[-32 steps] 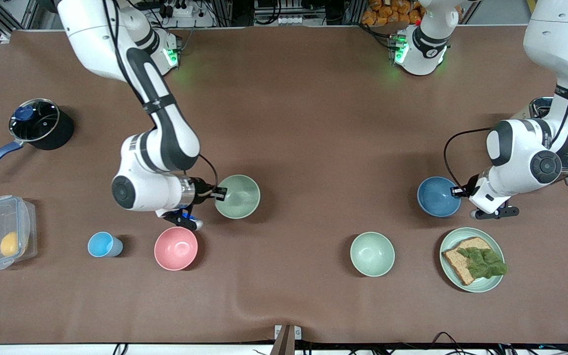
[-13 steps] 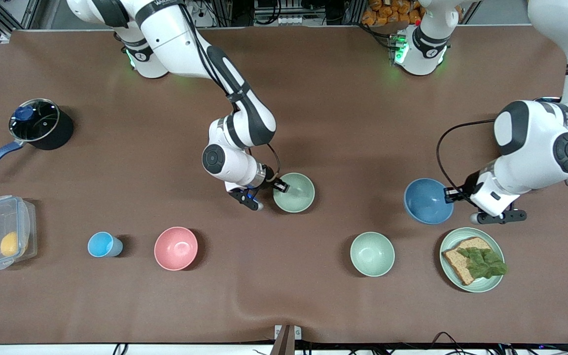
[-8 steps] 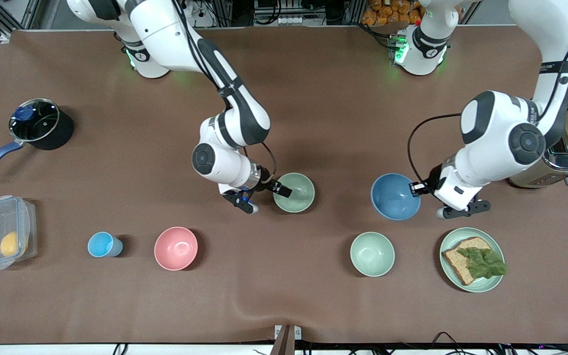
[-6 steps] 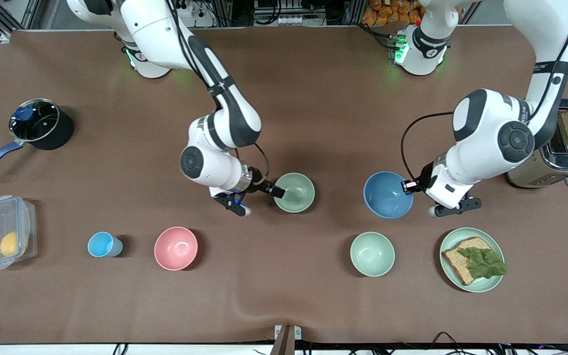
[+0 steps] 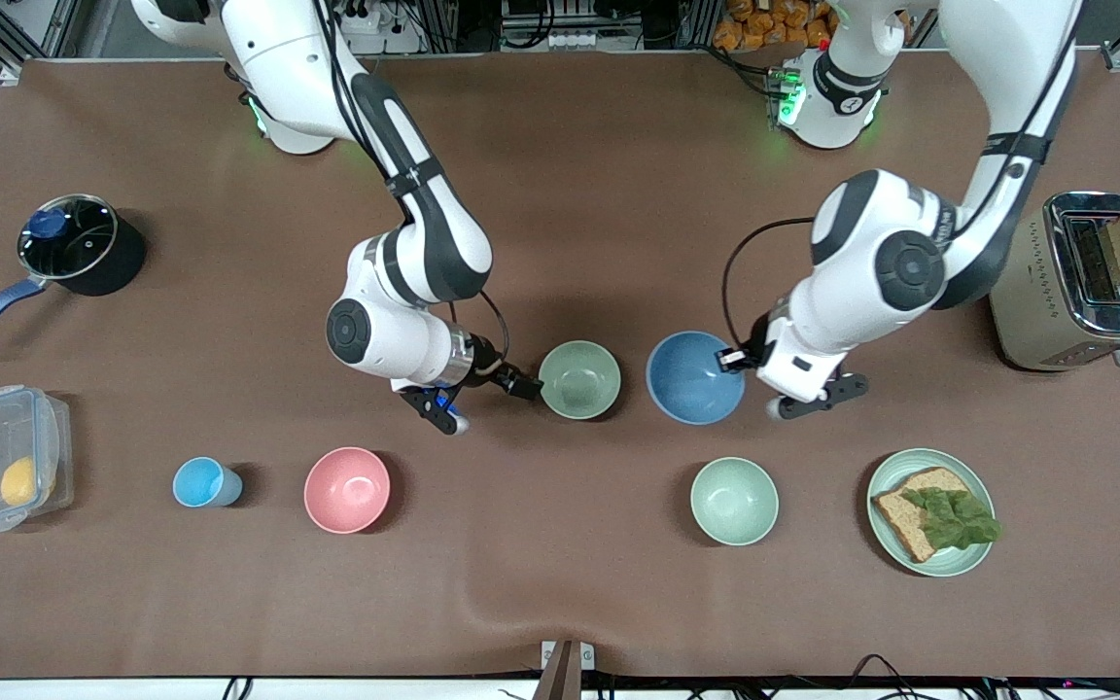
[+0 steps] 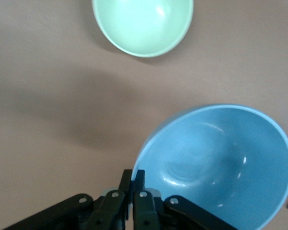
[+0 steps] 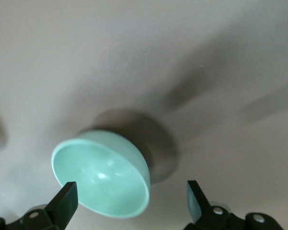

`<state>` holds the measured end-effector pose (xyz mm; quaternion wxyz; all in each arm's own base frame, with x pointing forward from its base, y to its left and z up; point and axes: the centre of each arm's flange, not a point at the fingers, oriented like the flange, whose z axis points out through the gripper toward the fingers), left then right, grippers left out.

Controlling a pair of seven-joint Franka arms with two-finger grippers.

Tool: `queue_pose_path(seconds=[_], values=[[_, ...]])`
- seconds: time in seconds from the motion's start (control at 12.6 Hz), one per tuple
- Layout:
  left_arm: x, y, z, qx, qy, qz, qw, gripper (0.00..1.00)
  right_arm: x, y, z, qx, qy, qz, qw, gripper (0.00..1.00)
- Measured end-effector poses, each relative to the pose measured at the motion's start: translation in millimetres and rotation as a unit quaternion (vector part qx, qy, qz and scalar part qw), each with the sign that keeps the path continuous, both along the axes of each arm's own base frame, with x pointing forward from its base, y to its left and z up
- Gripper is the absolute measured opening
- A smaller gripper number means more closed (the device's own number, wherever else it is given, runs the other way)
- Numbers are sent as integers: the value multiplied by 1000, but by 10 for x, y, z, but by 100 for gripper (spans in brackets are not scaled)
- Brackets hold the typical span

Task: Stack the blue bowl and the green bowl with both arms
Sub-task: 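Slide the green bowl toward the middle while the left gripper carries the blue bowl, then lower the blue bowl into the green bowl with the left gripper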

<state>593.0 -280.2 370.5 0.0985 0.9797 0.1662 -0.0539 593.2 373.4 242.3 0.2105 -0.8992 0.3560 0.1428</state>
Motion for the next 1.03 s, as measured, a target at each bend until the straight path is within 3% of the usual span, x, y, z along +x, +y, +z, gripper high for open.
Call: queue_pose_path(seconds=[0.16, 0.47, 0.79, 1.03], values=[[-28, -233, -124, -4, 14, 9, 1000, 4, 111, -116, -107, -5, 17, -55, 998, 100], [10, -330, -333, -14, 17, 16, 1000, 4, 254, -104, -298, -14, 16, -120, 993, 100], [-70, -665, -433, -25, 12, 30, 999, 4, 157, 138, -699, -28, 27, -117, 992, 100], [-126, -814, -461, -26, 19, 43, 999, 4, 116, 279, -769, -31, 22, -116, 993, 100]])
